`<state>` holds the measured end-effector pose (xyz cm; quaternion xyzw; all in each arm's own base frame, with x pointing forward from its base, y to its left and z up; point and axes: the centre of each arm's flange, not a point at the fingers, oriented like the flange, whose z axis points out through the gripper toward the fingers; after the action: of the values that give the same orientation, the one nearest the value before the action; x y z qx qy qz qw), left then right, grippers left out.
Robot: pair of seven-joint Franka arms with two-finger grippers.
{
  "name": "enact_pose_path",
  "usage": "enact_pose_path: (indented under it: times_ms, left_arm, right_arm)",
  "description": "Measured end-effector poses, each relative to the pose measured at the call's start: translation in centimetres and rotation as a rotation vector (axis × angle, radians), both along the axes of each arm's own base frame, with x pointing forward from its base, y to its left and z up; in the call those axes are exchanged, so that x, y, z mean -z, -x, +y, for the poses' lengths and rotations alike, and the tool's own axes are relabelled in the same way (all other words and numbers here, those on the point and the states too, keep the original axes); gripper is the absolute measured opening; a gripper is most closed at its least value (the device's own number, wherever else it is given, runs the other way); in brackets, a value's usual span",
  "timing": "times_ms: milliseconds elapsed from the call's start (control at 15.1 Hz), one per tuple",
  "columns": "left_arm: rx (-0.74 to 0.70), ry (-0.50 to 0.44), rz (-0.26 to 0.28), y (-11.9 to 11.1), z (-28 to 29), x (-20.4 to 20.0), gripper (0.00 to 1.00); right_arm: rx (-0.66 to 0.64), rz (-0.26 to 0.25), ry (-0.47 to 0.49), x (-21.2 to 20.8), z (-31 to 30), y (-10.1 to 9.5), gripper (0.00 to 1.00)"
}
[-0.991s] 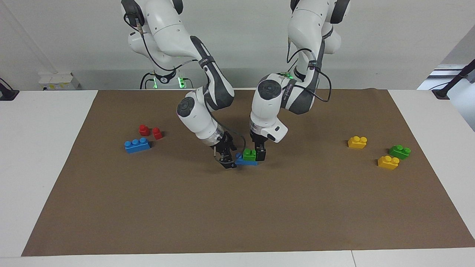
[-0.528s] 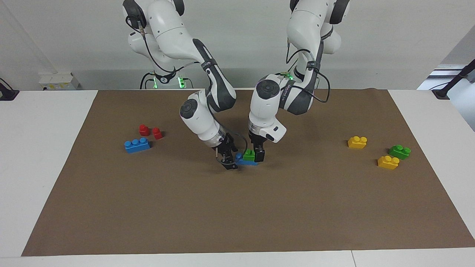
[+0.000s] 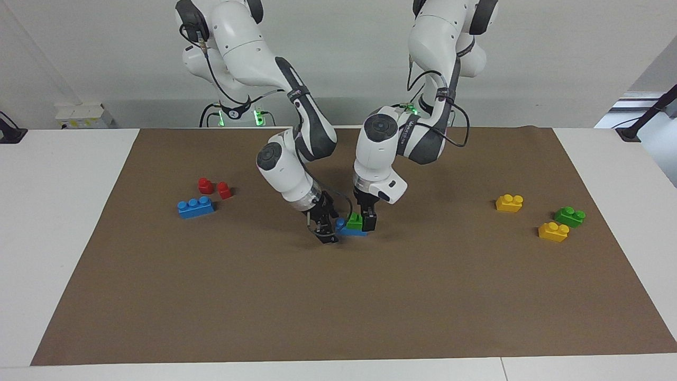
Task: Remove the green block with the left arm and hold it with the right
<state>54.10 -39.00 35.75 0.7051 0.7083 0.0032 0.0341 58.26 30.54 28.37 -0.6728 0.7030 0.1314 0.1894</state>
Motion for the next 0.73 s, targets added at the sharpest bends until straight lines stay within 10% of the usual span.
enact_pose_path:
  times_ms: [462, 726]
  left_arm:
    - [-0.008, -0.004, -0.011, 0.39, -0.58, 0.76, 1.00]
    - [-0.010, -0.001, -0.016, 0.33, -0.61, 0.70, 1.00]
  right_arm:
    - [-0.006, -0.001, 0.000, -0.01, 0.36, 0.18, 0.61]
    - [-0.010, -0.009, -0.001, -0.08, 0.84, 0.36, 0.34]
